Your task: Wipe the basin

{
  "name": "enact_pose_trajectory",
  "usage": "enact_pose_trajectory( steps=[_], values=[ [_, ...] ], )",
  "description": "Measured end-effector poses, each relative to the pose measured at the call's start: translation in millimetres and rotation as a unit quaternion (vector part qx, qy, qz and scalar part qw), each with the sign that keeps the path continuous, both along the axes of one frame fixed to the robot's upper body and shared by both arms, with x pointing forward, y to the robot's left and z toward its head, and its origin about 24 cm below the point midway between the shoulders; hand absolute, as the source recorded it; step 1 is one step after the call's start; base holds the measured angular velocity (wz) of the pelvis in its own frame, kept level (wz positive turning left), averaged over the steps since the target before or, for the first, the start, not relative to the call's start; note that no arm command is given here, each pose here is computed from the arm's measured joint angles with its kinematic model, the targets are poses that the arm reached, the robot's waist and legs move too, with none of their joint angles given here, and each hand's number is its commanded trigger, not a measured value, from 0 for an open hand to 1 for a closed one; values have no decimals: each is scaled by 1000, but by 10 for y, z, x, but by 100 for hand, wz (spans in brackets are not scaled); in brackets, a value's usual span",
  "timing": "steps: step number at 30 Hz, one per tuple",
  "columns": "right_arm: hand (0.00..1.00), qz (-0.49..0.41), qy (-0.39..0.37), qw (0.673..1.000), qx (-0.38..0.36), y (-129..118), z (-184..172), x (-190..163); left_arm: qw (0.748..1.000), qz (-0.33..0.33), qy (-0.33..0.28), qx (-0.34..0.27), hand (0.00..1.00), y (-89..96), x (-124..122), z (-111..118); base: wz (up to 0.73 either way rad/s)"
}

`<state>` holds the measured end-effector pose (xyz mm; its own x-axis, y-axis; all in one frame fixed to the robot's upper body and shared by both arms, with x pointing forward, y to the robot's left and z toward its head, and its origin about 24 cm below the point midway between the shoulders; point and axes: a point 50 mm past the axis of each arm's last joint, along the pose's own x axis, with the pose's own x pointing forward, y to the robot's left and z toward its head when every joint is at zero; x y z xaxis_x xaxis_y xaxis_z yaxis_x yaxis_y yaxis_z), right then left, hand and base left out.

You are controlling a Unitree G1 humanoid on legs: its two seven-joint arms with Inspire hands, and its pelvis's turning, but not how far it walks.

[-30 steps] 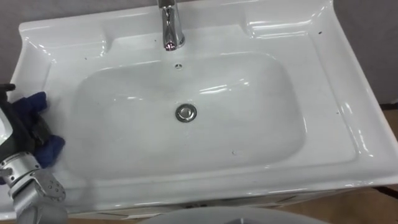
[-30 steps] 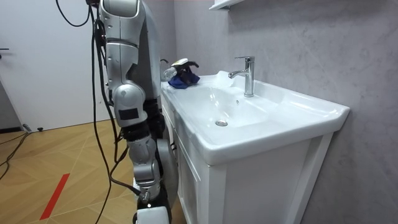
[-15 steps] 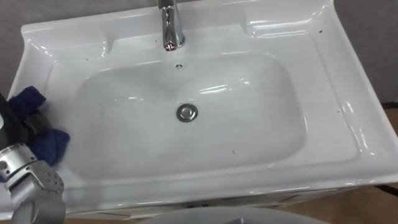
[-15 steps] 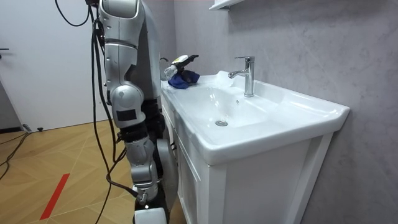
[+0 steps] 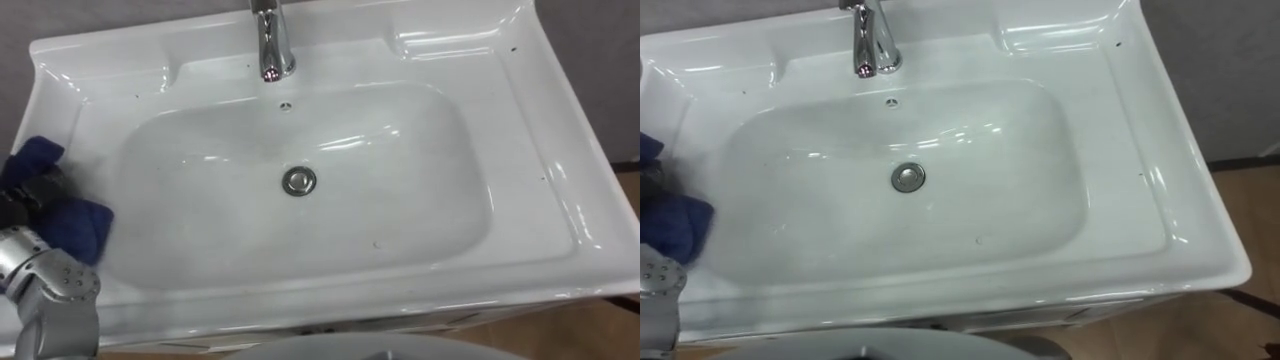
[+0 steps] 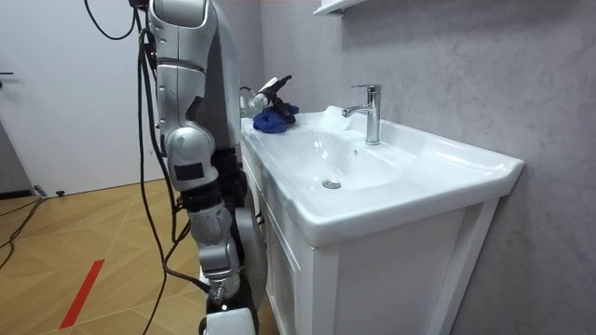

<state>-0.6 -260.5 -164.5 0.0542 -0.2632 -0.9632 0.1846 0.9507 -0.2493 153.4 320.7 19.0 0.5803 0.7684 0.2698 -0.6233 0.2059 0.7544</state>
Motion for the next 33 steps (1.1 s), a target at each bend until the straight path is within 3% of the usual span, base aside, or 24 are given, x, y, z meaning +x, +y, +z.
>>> enact_pose_trajectory(
  steps=[3,11,16,19,33],
  values=[
    [0,0,-1,1000,-2,-2,0,4,999,-1,-27,-17,0,-5,71,54,-1],
    [0,-7,-21,1000,-2,5,0,31,990,-25,-139,20,0,-50,192,463,-6],
    [0,-35,-32,999,-3,6,-1,24,964,-41,-254,65,0,-156,209,874,-4],
    [0,-38,-35,999,-5,-5,2,12,950,-35,-297,84,0,-136,178,1000,-11],
    [0,1,6,1000,-10,9,0,-199,928,59,-349,118,0,182,-90,1134,-1]
  ],
)
